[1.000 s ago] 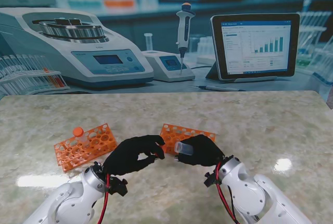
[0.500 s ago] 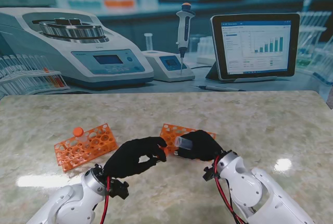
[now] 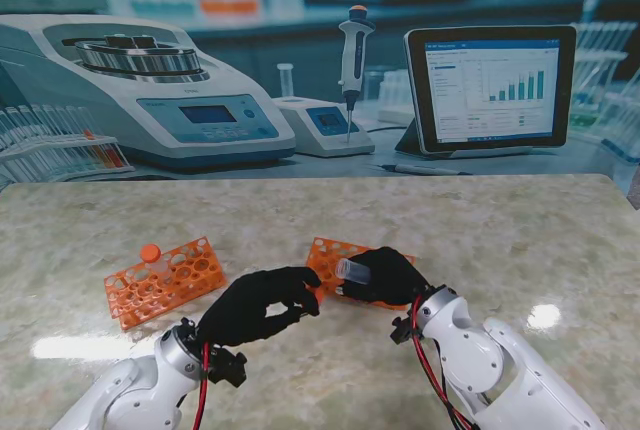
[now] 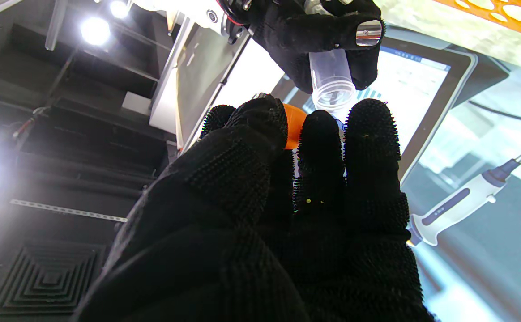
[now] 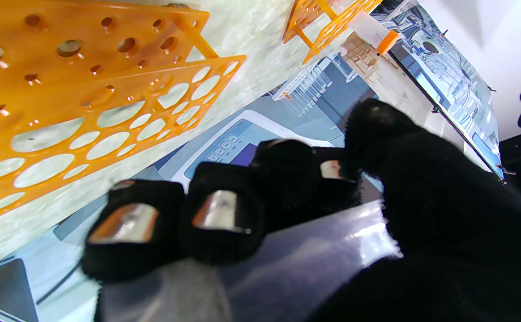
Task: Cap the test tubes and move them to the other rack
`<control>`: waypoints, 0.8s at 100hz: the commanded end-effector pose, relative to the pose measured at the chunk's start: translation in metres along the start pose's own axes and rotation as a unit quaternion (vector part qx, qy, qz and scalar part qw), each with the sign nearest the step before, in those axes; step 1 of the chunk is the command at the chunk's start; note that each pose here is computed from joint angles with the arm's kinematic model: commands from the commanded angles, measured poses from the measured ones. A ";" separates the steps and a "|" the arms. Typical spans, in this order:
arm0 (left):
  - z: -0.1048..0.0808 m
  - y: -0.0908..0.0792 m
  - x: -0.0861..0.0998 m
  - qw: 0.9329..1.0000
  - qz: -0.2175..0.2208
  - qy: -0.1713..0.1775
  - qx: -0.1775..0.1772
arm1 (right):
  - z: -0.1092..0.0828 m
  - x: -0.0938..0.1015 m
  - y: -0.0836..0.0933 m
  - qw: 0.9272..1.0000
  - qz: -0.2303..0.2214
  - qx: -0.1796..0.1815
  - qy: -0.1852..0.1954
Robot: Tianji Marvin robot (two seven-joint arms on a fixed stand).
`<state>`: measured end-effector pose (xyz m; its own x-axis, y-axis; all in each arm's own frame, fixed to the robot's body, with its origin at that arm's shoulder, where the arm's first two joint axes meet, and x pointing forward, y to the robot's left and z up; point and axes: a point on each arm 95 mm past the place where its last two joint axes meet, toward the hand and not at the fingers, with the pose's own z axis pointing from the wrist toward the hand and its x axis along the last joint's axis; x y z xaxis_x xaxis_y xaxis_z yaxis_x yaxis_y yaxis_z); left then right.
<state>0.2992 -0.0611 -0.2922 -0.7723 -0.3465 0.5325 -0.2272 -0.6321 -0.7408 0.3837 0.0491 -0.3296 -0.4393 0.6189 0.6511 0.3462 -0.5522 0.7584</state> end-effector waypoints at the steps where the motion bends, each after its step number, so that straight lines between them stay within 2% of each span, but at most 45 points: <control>1: 0.000 0.002 0.002 1.000 -0.004 0.002 -0.002 | 0.000 0.001 -0.004 1.000 0.005 0.003 -0.002; 80: 0.007 0.011 -0.001 0.999 -0.027 0.004 -0.017 | -0.001 0.003 -0.003 1.000 0.006 0.000 0.004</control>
<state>0.3010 -0.0715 -0.2965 -0.7671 -0.3056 0.5640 -0.2808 -0.6305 -0.7236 0.3834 0.0492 -0.3288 -0.4428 0.6160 0.6515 0.3438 -0.5544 0.7579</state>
